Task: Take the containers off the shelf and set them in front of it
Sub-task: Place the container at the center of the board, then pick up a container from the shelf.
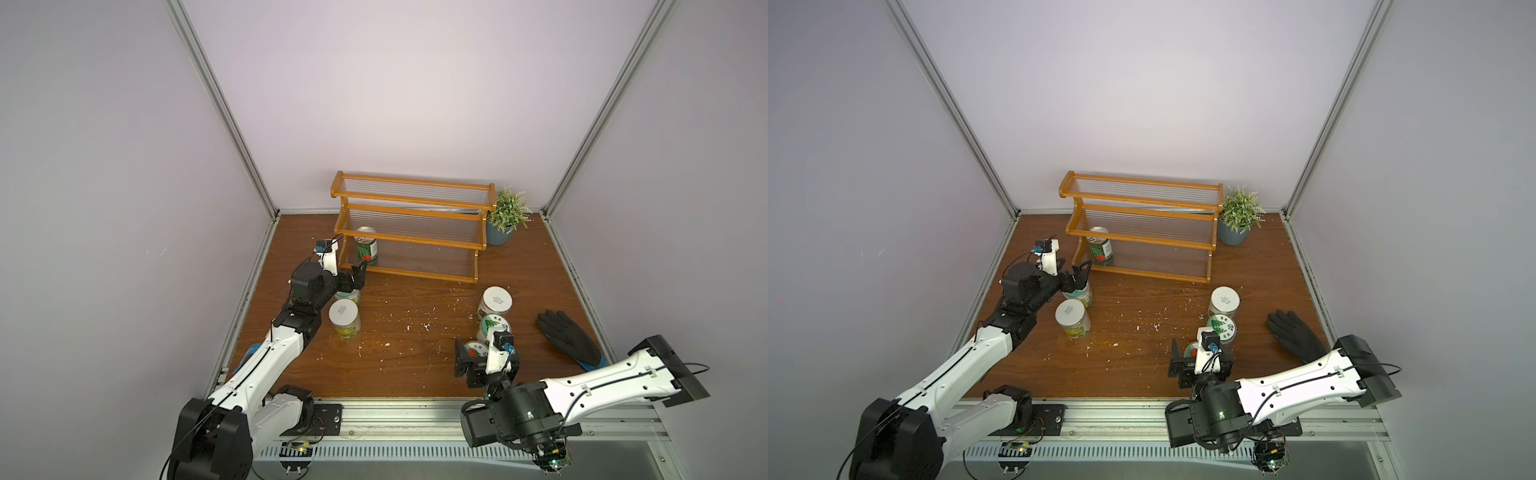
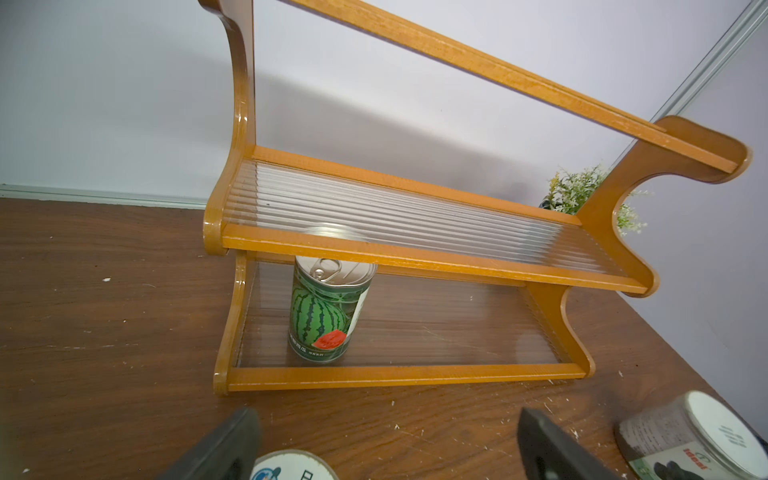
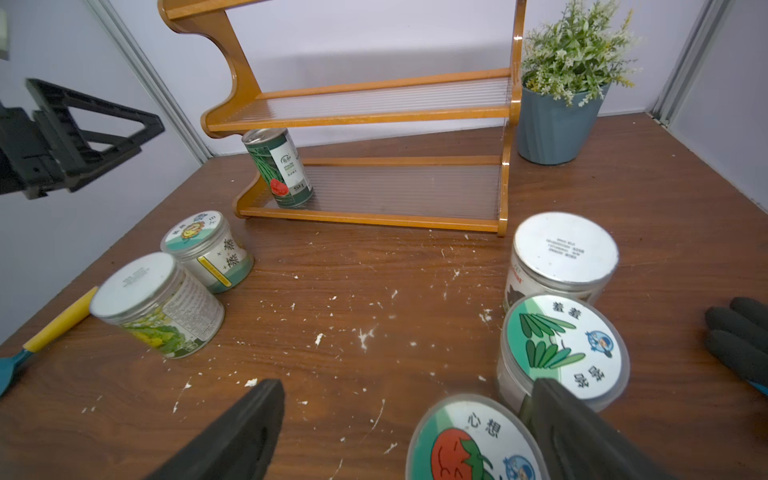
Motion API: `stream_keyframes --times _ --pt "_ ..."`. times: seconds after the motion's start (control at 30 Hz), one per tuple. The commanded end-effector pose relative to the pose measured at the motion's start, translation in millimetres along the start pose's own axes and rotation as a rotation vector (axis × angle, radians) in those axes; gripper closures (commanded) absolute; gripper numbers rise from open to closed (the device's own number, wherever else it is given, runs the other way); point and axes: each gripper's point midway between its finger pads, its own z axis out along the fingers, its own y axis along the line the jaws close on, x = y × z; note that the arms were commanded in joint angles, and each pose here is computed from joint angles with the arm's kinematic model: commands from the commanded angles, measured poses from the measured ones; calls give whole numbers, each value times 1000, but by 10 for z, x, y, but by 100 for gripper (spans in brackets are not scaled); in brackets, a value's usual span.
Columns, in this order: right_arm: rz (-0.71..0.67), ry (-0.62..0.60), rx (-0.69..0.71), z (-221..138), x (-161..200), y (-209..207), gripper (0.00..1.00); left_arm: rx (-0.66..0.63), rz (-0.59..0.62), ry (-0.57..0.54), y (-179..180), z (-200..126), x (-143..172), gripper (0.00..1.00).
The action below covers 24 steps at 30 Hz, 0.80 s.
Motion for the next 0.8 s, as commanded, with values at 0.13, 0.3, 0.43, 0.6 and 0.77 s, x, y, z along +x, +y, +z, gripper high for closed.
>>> stream_keyframes --times 0.13,0.3,0.43,0.6,0.77 --pt "36 -59 -141 320 -379 188 1 -24 67 31 -6 243 -31 0" --pt "-76 -62 -108 526 -593 299 1 -45 92 88 -6 423 107 0" --pt "-51 -58 -151 752 -692 343 1 -63 99 115 31 579 193 0" --pt "-39 -51 -167 1018 -751 343 1 -81 105 133 84 765 287 0" --pt "-24 -56 -182 1210 -811 352 1 -96 120 148 142 940 359 0"
